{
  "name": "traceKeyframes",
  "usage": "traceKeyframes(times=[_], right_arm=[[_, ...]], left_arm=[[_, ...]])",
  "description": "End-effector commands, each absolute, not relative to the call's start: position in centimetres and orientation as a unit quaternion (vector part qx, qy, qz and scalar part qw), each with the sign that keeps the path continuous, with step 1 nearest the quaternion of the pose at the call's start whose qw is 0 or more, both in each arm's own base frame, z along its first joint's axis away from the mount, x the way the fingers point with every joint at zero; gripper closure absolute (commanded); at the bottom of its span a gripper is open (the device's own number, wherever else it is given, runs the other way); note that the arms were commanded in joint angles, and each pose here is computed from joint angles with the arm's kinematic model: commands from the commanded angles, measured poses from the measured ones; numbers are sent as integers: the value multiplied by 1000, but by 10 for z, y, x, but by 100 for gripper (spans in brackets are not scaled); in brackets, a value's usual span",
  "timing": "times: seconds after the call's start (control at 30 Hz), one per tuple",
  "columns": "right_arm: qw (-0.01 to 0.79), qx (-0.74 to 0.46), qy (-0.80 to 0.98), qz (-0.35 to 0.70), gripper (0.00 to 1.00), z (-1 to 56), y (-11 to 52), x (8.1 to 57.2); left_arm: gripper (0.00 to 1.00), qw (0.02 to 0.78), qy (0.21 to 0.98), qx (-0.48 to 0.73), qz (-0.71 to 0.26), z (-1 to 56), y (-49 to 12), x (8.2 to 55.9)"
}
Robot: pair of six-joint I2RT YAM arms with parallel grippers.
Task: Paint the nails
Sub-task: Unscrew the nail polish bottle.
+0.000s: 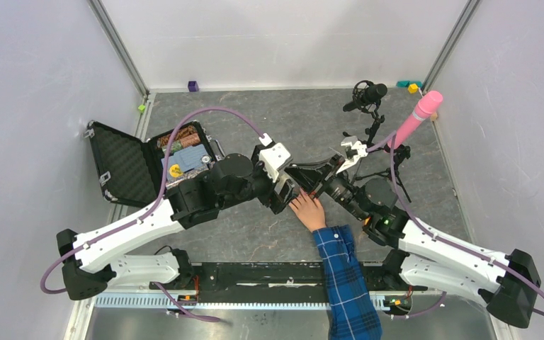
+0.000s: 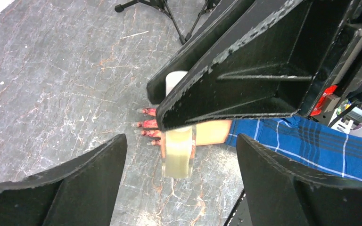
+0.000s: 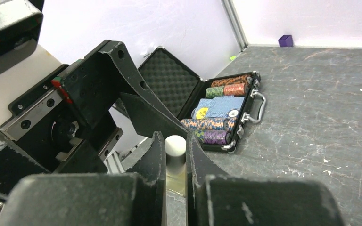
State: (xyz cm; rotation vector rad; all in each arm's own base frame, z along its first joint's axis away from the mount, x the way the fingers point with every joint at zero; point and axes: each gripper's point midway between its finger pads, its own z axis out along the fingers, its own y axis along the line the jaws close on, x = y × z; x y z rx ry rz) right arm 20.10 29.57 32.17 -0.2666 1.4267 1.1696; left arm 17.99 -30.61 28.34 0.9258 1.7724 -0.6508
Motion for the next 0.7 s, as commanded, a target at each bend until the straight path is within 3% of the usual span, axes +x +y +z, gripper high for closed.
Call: traceKeyframes(times=[0.0,0.2,0.47,0.67], right_arm=[[631,-78,583,506,100,353,279,206],[633,-76,579,509,100,357,277,204],[625,-79,576,520,100,357,281,202],[624,-78,574,525,100,358,283,202]], left_arm=[[7,519,721,364,-282,299,-303,183],[16,510,726,357,-294,299,-306,184],[37,493,722,339,-348,303,-313,183],[41,483,723,339,-359,301,-317,183]])
